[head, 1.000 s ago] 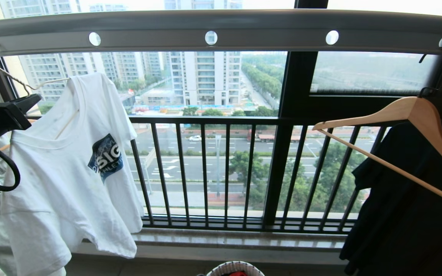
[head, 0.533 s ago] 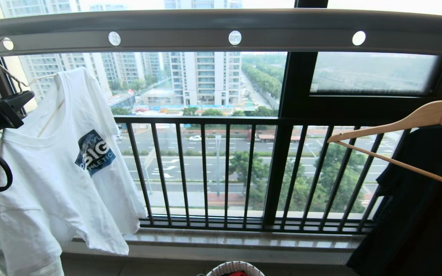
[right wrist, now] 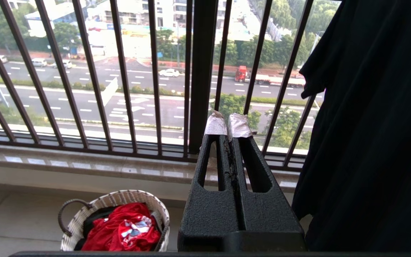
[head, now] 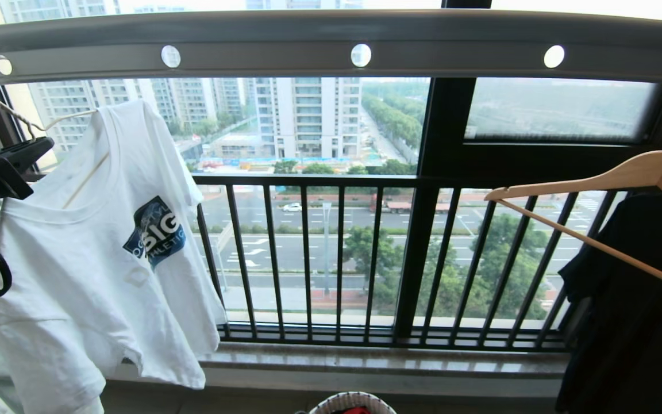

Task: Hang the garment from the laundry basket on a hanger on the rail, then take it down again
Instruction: Take the clothes off the clothes rack

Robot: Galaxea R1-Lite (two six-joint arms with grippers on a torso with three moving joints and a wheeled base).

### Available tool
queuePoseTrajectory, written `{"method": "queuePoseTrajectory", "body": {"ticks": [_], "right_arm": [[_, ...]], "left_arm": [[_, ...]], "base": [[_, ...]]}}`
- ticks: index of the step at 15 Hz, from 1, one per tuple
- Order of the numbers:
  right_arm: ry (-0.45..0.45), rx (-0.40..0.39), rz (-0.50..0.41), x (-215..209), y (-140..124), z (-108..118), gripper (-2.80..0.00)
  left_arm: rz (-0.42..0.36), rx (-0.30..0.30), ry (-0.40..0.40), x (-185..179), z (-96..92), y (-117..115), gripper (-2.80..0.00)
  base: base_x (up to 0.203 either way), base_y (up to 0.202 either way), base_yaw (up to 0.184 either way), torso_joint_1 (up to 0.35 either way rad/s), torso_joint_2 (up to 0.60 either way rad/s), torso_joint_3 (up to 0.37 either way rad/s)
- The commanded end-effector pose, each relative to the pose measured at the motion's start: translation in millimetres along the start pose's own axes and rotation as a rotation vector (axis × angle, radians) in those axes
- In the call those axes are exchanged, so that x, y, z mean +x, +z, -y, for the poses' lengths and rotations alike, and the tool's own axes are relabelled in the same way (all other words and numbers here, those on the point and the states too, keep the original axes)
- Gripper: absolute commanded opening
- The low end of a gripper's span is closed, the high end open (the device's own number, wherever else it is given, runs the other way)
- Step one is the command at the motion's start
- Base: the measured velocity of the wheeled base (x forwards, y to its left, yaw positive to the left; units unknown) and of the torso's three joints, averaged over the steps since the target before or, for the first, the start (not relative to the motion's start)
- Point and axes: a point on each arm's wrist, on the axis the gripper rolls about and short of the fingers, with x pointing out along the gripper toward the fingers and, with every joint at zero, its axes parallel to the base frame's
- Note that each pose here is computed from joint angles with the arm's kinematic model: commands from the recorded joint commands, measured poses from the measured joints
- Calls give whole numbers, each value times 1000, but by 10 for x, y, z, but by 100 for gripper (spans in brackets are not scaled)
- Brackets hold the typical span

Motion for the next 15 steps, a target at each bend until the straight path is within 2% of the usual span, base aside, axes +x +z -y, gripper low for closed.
{"method": "queuePoseTrajectory", "body": {"ticks": [1,5,15], "right_arm": [[0,-1,0,0,0,0,-280],[0,-1,0,0,0,0,-280],[0,-1,0,0,0,0,-280]], "left_arm": [[-1,1,3,-18,-17,-7,-280],[-24,-10,-17,-10,-68,-104,-280],[13,27,-22,-37,-84,-130,-280]], "base": [[0,0,0,0,0,0],[0,0,0,0,0,0],[0,0,0,0,0,0]]}}
